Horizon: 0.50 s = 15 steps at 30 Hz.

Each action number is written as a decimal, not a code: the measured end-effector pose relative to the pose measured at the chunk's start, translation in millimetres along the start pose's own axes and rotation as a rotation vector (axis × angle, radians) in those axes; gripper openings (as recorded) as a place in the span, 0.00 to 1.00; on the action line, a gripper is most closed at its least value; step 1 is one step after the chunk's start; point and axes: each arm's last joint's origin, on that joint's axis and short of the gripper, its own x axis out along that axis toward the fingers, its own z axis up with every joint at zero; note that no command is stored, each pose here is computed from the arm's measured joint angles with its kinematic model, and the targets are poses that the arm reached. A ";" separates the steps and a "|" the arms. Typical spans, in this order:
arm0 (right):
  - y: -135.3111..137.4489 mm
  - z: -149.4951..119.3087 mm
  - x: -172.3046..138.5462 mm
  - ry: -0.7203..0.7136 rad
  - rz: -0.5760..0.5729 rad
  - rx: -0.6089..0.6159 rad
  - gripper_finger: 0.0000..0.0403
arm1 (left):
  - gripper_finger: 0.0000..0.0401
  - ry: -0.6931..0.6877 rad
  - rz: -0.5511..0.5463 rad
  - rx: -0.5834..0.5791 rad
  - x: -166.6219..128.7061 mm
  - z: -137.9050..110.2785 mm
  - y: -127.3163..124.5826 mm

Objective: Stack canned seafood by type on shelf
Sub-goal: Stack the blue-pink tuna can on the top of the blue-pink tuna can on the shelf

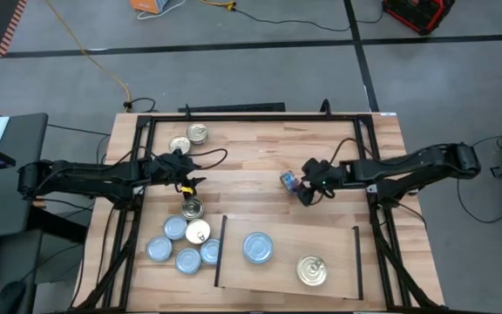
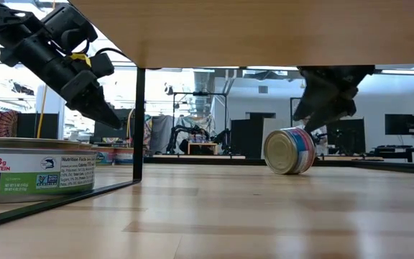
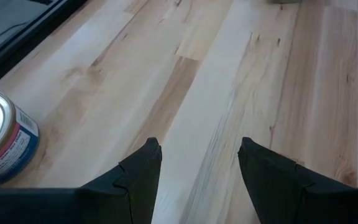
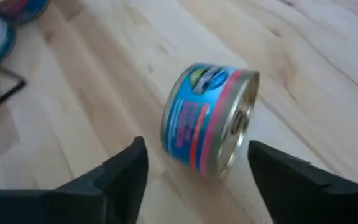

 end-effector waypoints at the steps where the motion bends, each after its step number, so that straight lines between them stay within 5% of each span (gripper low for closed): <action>1: 0.9 1.2 2.1 0.003 -0.011 0.005 0.78 | 0.51 -0.005 0.000 -0.005 0.0 0.5 0.0; 15: 31.6 31.5 37.4 0.179 -0.222 -0.022 0.80 | 0.51 -0.013 0.000 -0.011 0.0 1.2 0.0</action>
